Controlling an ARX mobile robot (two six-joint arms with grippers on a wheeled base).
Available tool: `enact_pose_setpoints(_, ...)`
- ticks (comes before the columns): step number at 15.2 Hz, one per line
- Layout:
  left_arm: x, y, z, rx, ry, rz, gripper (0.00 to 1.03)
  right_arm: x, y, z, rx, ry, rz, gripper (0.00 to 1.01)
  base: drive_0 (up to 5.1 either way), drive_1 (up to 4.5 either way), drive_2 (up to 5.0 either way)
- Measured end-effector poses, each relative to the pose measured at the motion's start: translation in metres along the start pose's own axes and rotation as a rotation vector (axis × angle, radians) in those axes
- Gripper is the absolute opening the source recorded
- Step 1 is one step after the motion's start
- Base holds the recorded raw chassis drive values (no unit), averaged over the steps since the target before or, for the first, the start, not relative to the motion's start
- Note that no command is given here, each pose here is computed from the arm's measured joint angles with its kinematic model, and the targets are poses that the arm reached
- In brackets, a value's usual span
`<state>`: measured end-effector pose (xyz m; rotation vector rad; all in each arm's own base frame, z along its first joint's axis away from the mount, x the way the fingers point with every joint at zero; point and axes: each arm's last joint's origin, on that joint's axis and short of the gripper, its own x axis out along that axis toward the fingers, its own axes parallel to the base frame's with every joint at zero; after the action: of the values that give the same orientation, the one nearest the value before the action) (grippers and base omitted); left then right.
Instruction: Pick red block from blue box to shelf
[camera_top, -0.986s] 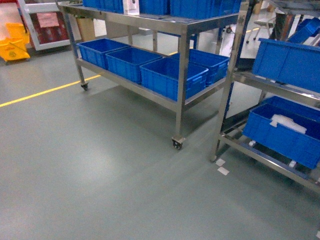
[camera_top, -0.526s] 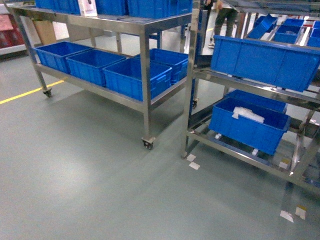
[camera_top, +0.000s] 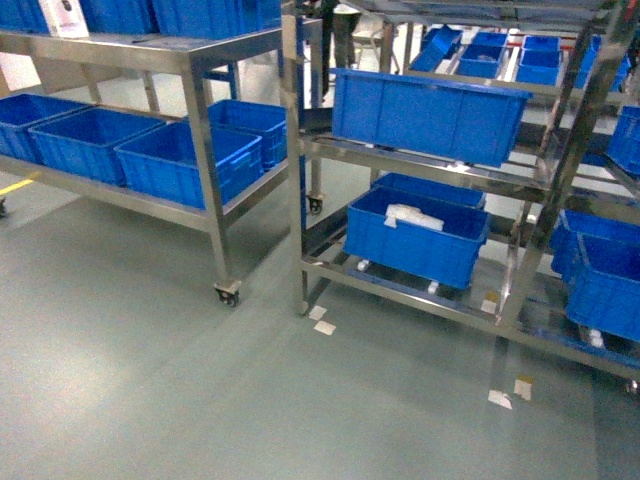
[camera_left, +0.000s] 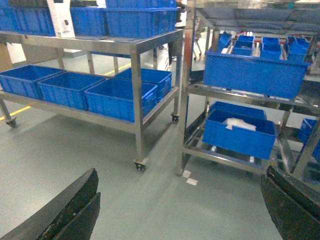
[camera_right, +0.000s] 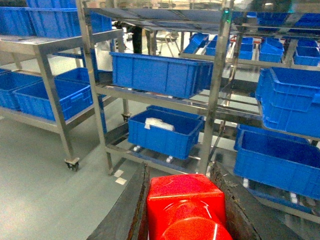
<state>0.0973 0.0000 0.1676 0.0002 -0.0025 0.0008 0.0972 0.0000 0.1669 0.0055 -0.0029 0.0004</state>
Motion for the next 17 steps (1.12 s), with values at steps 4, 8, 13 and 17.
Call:
enact_pose_setpoints(4,0.0000,0.0000,0.0000,0.000,0.000,0.000,0.98,0.0000,0.0000,0.0000,0.000,0.000,0.000,0.28,-1.5,-1.46,-1.5)
enact_pose_setpoints(8,0.0000,0.0000,0.0000,0.000,0.000,0.000,0.98,0.0000,0.0000,0.0000,0.000,0.000,0.000,0.28,-1.5,-1.47,-1.5)
enact_pose_setpoints(13,0.0000,0.0000,0.0000,0.000,0.000,0.000,0.98,0.0000,0.0000,0.0000,0.000,0.000,0.000,0.28,-1.5,-1.45,-1.5)
enact_pose_setpoints(17,0.0000,0.0000,0.0000,0.000,0.000,0.000,0.98,0.0000,0.0000,0.0000,0.000,0.000,0.000,0.28,-1.5,-1.49,-1.5)
